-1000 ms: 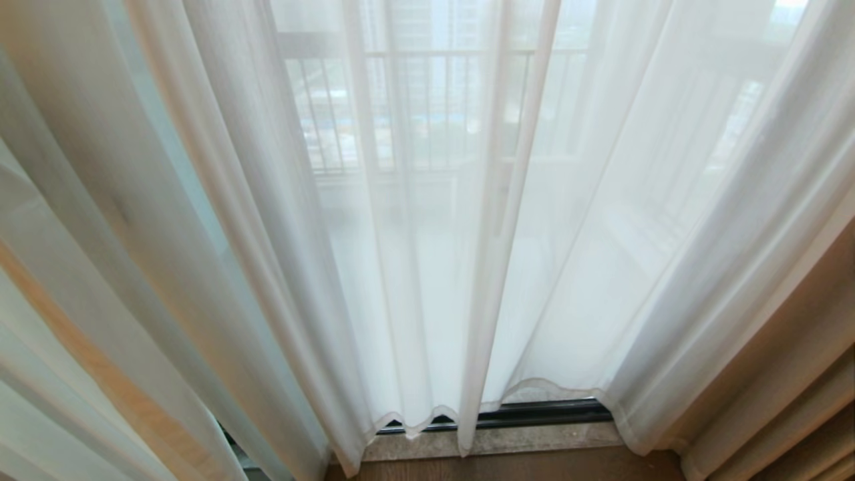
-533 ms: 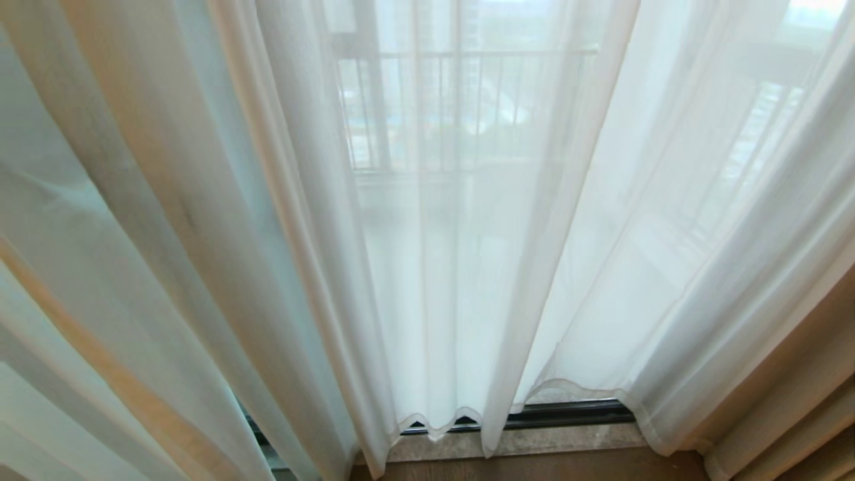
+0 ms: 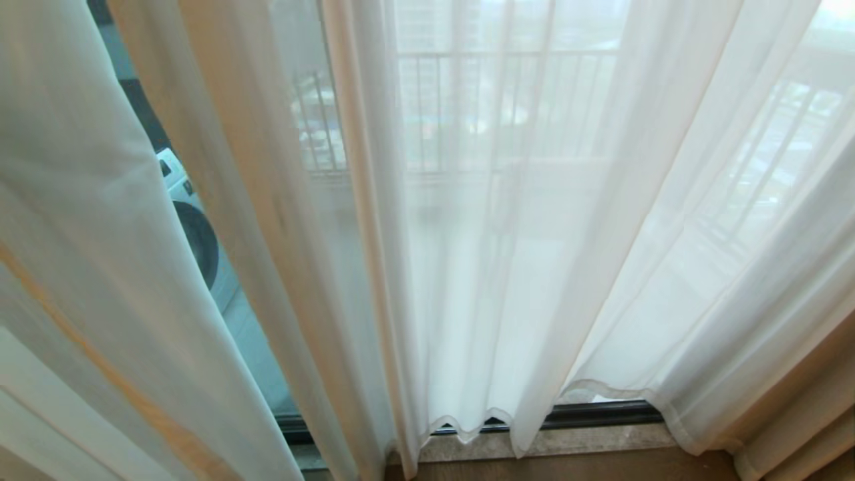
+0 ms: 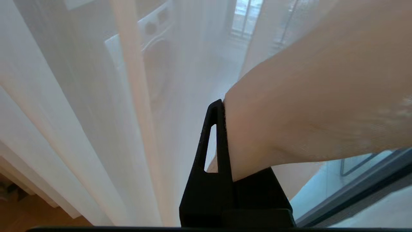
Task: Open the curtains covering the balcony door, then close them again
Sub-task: Pull the inner curtains open on both sides
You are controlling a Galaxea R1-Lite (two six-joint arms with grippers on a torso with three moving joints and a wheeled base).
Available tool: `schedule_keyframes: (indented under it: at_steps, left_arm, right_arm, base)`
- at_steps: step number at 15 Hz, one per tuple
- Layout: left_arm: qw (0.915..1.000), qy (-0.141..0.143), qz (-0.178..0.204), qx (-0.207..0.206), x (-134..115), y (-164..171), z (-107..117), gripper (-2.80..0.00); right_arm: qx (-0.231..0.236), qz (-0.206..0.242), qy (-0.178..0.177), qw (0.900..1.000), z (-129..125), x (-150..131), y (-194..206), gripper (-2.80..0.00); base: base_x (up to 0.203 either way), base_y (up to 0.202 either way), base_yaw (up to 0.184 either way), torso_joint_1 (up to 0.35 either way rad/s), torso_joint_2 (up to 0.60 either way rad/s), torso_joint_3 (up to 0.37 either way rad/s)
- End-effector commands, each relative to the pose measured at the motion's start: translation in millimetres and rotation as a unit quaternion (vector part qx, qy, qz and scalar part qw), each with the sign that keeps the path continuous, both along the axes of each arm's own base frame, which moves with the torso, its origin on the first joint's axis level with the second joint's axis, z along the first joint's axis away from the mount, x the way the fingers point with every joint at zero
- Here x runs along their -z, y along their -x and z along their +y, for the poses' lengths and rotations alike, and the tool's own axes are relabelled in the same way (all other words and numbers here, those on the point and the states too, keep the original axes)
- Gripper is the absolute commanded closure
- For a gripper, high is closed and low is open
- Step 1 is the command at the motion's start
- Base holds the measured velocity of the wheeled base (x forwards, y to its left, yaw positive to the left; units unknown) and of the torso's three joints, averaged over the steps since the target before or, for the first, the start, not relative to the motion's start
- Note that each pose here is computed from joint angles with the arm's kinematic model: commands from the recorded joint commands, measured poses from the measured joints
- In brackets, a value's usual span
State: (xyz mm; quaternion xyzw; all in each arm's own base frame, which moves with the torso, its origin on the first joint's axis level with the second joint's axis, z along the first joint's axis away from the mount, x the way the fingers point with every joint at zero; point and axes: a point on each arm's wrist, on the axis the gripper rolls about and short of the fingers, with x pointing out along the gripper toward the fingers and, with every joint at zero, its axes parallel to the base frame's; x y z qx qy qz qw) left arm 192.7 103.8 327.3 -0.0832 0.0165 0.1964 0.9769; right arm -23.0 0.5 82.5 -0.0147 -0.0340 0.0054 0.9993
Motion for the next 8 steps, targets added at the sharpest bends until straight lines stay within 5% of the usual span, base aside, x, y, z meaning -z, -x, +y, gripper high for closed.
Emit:
schedule_keyframes:
  at_steps: [1, 8]
  left_arm:
    - [1.0000, 0.001, 0.000, 0.000, 0.4, 0.0, 0.1, 0.00]
    - [1.0000, 0.003, 0.002, -0.001, 3.6, 5.9, -2.5, 0.00]
  right_arm:
    - [0.000, -0.001, 0.000, 1.000, 0.0, -0.1, 0.0, 0.00]
    - [0.000, -0.001, 0.000, 1.000, 0.0, -0.1, 0.0, 0.00]
  base:
    - [0.000, 0.190, 0.002, 0.001, 0.00, -0.004]
    - [0.000, 0.191, 0.002, 0.003, 0.00, 0.002]
